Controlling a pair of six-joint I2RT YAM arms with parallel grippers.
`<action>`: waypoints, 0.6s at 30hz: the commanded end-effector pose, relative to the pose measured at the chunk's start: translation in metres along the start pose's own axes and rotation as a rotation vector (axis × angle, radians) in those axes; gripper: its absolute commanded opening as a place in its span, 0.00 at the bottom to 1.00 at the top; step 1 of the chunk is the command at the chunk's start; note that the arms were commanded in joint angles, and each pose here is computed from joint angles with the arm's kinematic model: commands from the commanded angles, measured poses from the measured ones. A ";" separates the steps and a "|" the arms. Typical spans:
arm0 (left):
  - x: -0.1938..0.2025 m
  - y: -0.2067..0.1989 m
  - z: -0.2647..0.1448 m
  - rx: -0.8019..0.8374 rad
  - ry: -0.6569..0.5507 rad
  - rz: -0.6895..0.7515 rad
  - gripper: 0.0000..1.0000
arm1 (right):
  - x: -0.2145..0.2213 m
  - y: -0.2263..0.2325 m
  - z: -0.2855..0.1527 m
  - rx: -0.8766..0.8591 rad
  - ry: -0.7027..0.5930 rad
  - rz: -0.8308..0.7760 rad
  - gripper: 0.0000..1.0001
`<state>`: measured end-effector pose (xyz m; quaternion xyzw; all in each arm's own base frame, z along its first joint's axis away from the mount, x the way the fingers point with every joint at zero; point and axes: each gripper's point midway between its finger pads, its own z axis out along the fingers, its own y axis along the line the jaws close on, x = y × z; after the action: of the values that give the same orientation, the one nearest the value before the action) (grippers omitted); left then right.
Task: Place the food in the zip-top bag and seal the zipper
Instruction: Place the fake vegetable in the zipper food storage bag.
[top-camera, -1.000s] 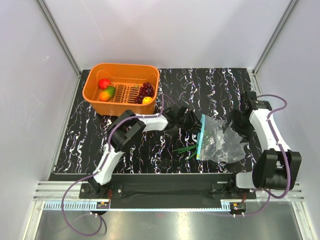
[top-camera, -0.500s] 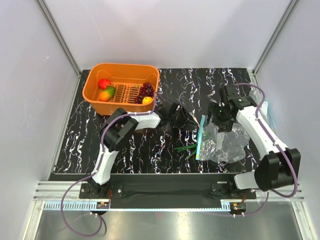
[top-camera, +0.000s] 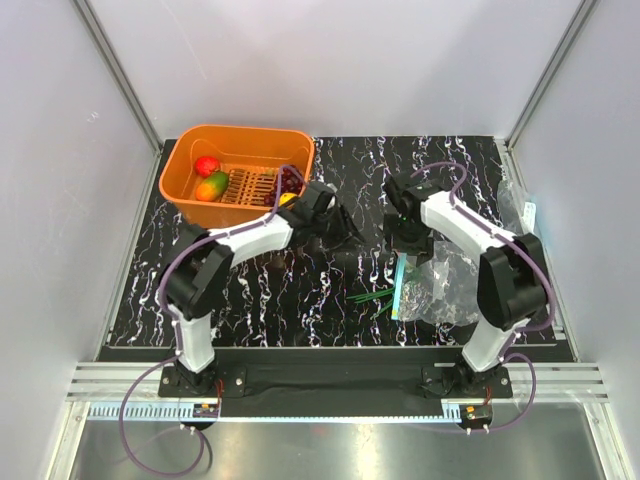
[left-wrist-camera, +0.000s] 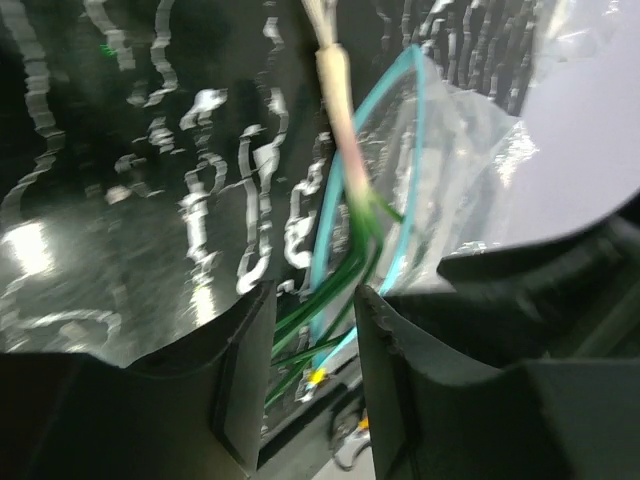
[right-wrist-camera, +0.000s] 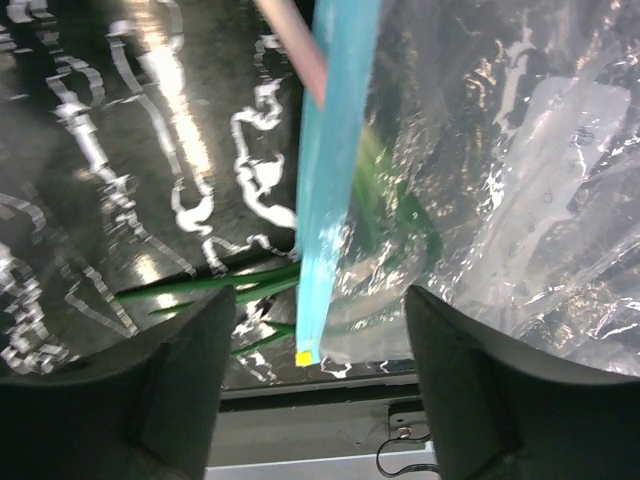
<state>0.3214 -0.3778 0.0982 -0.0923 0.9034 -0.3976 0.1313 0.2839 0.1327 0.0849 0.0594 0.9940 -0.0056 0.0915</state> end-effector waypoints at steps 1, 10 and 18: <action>-0.016 0.012 -0.027 -0.054 -0.087 0.087 0.41 | -0.006 -0.008 0.002 0.095 -0.024 0.021 0.73; -0.021 0.018 -0.048 -0.073 -0.111 0.148 0.41 | 0.000 -0.004 0.033 0.141 0.032 0.002 0.59; -0.027 0.008 -0.057 -0.063 -0.123 0.227 0.41 | 0.003 -0.007 0.061 0.195 0.061 -0.007 0.54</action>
<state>0.3195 -0.3276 0.1044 -0.0446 0.9218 -0.3384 0.1840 0.2795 0.1239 0.0277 0.0595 0.9938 -0.0877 0.0330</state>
